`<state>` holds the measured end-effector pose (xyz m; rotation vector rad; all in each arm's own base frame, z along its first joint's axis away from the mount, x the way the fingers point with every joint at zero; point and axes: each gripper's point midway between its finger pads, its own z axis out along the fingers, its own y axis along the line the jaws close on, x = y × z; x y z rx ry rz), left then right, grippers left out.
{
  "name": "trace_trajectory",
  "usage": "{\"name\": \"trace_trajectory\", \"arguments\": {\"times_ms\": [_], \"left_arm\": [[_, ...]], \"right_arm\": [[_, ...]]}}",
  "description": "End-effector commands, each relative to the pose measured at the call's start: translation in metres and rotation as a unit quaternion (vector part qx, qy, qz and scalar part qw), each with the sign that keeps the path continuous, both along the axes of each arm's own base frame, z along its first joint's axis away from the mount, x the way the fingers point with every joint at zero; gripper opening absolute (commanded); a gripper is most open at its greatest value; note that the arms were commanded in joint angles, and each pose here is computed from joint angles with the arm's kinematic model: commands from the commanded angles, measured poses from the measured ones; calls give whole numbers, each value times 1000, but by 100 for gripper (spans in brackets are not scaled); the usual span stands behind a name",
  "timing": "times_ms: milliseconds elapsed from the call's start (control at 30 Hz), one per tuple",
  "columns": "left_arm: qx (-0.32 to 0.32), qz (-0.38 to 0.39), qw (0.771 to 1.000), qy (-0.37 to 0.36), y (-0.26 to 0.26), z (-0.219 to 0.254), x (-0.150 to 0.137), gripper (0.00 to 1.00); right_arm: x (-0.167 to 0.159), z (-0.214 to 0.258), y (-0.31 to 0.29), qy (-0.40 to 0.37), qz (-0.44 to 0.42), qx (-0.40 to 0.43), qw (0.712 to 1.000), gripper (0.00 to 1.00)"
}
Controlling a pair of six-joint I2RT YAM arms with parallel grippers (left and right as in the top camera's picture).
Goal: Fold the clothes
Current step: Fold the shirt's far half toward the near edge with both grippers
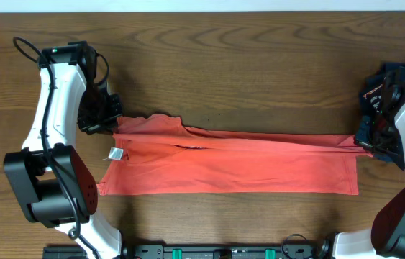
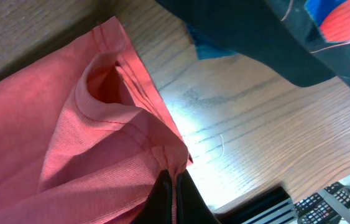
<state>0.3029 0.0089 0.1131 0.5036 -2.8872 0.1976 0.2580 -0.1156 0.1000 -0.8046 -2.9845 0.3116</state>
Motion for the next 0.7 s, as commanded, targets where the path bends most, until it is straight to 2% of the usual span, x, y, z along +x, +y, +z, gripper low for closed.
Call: {"name": "trace_trajectory", "arguments": {"times_ms": [0, 233, 667], "left_arm": [[11, -3, 1000, 16, 5, -4, -10, 6], [34, -9, 999, 39, 13, -10, -22, 6], [28, -10, 997, 75, 11, -12, -40, 6]], "right_arm": [[-4, 3, -1, -2, -14, 3, 1000, 1], [-17, -9, 3, 21, -14, 10, 1000, 1], [-30, -23, 11, 40, -15, 26, 999, 5]]}}
